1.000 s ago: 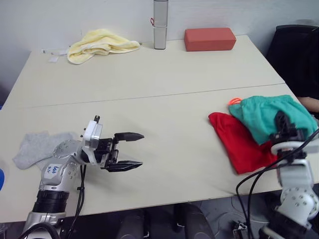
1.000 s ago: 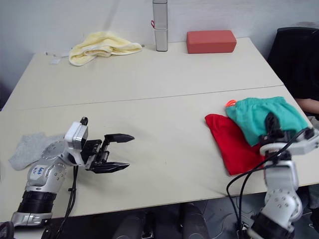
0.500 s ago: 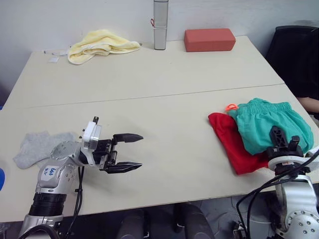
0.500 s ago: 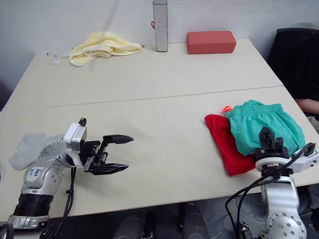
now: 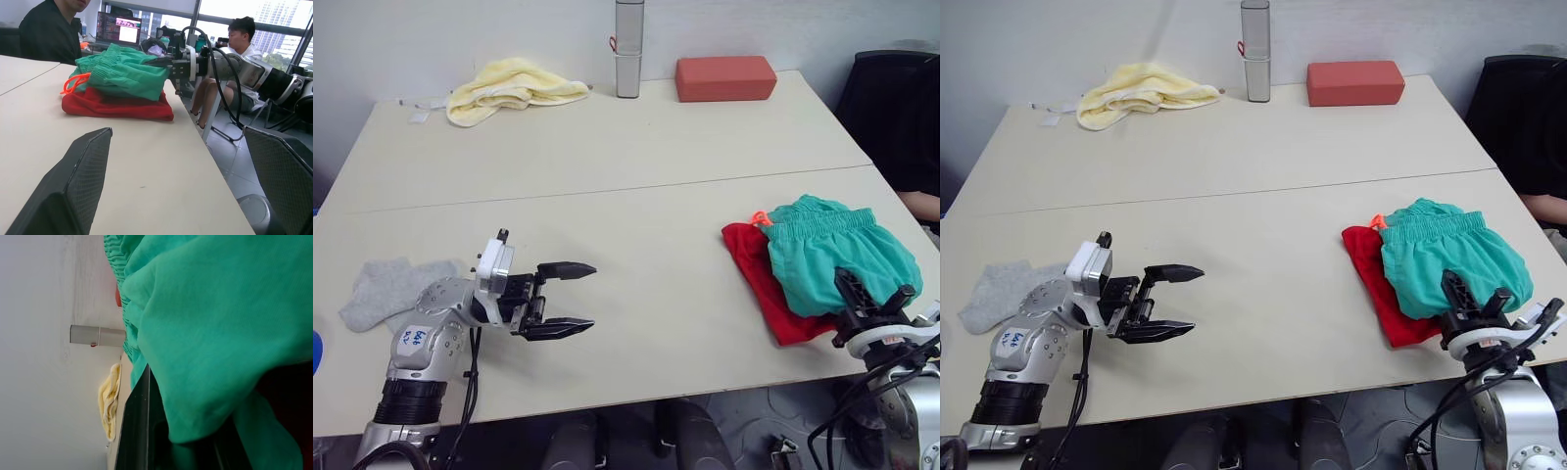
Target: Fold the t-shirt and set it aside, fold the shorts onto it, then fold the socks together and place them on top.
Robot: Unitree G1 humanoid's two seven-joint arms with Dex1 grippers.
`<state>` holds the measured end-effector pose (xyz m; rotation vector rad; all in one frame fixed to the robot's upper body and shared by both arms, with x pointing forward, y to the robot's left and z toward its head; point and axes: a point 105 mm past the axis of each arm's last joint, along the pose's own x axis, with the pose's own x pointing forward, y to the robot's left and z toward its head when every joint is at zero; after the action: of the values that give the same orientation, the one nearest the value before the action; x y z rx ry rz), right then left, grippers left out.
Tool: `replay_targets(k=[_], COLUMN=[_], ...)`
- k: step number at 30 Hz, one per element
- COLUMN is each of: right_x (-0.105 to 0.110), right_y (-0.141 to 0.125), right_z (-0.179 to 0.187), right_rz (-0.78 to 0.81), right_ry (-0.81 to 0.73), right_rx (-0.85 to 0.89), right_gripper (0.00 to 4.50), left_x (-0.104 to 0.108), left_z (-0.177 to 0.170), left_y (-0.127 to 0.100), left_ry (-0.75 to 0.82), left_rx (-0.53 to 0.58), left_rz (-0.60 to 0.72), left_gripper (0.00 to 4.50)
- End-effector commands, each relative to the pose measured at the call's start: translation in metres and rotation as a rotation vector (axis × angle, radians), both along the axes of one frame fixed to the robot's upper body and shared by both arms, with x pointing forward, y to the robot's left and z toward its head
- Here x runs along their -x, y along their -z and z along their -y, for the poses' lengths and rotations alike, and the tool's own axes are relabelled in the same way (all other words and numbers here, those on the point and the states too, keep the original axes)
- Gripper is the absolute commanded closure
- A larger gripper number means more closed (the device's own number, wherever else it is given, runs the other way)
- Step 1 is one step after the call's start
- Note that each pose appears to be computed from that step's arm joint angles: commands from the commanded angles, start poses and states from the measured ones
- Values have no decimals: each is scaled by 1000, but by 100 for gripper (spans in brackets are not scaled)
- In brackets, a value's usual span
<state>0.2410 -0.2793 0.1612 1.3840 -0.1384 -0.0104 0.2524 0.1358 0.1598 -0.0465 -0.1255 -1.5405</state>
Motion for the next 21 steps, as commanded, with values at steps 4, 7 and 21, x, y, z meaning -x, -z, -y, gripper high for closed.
replay_targets(k=[4, 7, 21], right_x=[3, 2, -8], right_y=[-41, -51, 43], right_z=[36, 40, -13], right_rz=[220, 274, -183], right_ry=[145, 156, -31], right_rx=[-59, -82, 38], right_gripper=[449, 449, 449], left_x=[2, 3, 0], left_z=[-3, -4, -5], left_y=[-6, -6, -4], left_ry=[-9, -12, -29], left_rx=[6, 4, 3], left_rz=[39, 39, 38], left_gripper=[0, 0, 0])
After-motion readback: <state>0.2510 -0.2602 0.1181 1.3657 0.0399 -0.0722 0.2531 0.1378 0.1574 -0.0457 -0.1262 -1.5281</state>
